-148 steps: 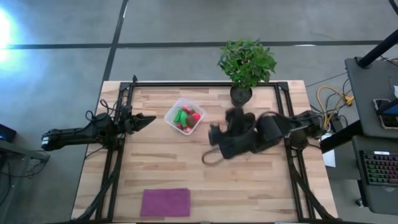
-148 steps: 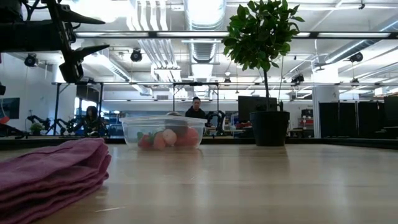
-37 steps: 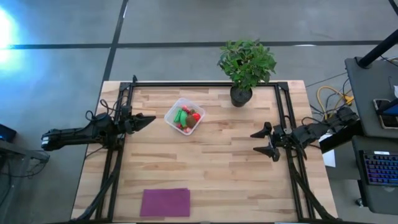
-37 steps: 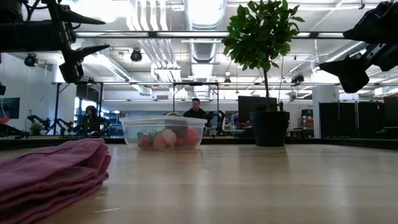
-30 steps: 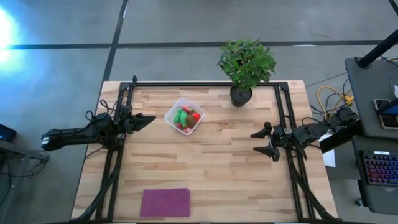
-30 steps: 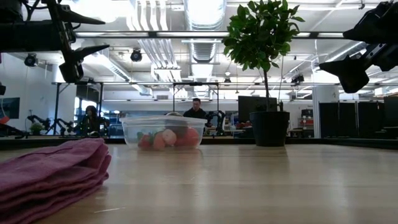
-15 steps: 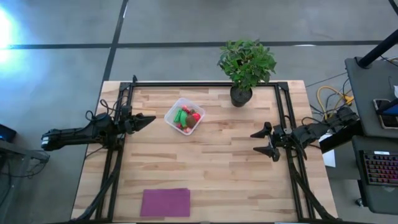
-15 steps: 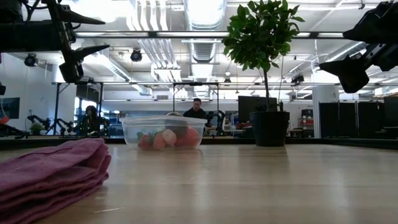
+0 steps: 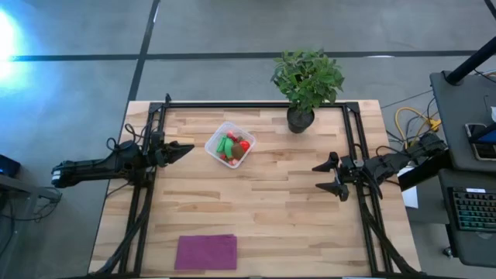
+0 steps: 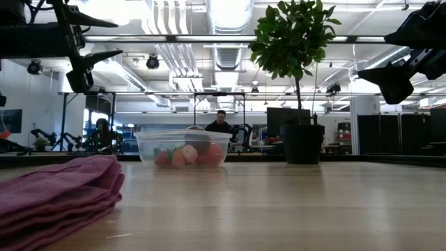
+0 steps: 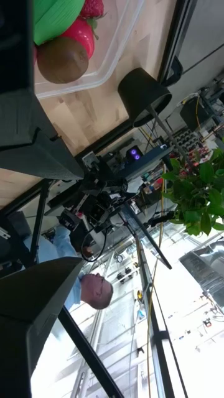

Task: Pick and placing Produce into tupperware
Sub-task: Return to Home Position

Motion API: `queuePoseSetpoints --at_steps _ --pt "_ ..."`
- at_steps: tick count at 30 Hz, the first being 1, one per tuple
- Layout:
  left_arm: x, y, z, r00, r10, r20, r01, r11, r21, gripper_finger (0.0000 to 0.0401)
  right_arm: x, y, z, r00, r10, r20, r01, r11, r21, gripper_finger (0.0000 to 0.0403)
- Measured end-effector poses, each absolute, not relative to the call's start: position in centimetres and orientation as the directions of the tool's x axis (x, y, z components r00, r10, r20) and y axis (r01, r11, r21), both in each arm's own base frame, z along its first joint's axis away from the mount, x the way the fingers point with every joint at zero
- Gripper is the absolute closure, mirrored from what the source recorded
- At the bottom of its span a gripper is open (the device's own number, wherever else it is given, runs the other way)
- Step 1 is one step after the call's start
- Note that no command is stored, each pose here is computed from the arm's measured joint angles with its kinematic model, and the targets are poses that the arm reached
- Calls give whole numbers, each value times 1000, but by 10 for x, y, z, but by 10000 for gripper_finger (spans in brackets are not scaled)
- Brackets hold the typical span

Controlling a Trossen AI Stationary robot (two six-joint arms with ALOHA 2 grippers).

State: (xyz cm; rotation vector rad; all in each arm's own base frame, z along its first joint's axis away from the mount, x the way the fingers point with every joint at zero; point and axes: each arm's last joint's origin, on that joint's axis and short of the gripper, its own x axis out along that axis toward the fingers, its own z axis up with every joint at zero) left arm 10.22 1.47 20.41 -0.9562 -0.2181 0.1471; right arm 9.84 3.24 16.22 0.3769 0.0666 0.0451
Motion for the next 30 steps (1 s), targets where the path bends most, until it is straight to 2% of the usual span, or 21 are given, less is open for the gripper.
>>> queuePoseSetpoints --at_steps 30 --pt "102 15 204 968 220 119 -28 569 -822 200 98 32 162 997 56 -56 -32 929 370 66"
